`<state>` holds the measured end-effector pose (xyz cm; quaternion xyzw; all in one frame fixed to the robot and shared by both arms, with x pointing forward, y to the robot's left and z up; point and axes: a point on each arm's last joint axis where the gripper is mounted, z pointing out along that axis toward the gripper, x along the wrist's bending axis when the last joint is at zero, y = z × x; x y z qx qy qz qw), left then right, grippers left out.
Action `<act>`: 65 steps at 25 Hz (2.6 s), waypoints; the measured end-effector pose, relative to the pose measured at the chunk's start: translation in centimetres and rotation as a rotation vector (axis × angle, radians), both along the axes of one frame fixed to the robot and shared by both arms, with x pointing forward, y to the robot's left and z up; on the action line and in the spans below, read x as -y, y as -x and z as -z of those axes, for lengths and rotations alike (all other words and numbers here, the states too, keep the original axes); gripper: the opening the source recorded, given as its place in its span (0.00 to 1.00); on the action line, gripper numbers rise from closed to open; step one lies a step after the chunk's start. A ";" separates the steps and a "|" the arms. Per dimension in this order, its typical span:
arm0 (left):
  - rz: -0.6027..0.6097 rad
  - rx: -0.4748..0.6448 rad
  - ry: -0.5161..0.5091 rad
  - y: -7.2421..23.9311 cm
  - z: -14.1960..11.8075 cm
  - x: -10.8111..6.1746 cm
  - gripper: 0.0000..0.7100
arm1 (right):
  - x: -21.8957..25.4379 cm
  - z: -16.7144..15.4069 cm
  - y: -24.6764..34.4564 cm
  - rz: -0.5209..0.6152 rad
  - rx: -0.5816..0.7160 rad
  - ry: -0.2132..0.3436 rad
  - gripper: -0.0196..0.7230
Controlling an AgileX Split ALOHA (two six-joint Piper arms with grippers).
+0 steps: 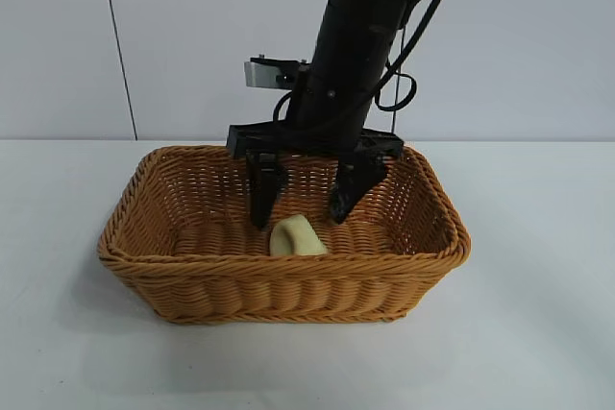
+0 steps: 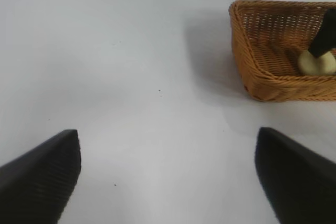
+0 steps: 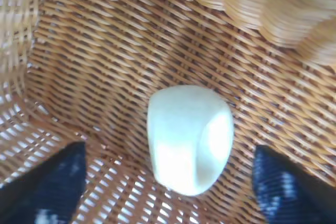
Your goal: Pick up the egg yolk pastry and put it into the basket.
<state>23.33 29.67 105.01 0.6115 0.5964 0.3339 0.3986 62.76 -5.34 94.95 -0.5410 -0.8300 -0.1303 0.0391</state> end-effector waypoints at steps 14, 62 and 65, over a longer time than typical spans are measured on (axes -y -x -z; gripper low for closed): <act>0.000 0.000 0.000 0.0 0.0 0.0 0.98 | 4.7 -6.1 -3.9 0.135 0.150 0.168 0.89; 0.000 0.000 0.000 0.0 0.0 0.0 0.98 | 24.0 -10.8 20.1 0.397 0.069 0.201 0.89; 0.000 0.000 0.000 0.0 0.0 0.0 0.98 | 24.1 -10.3 22.9 0.405 0.150 0.182 0.89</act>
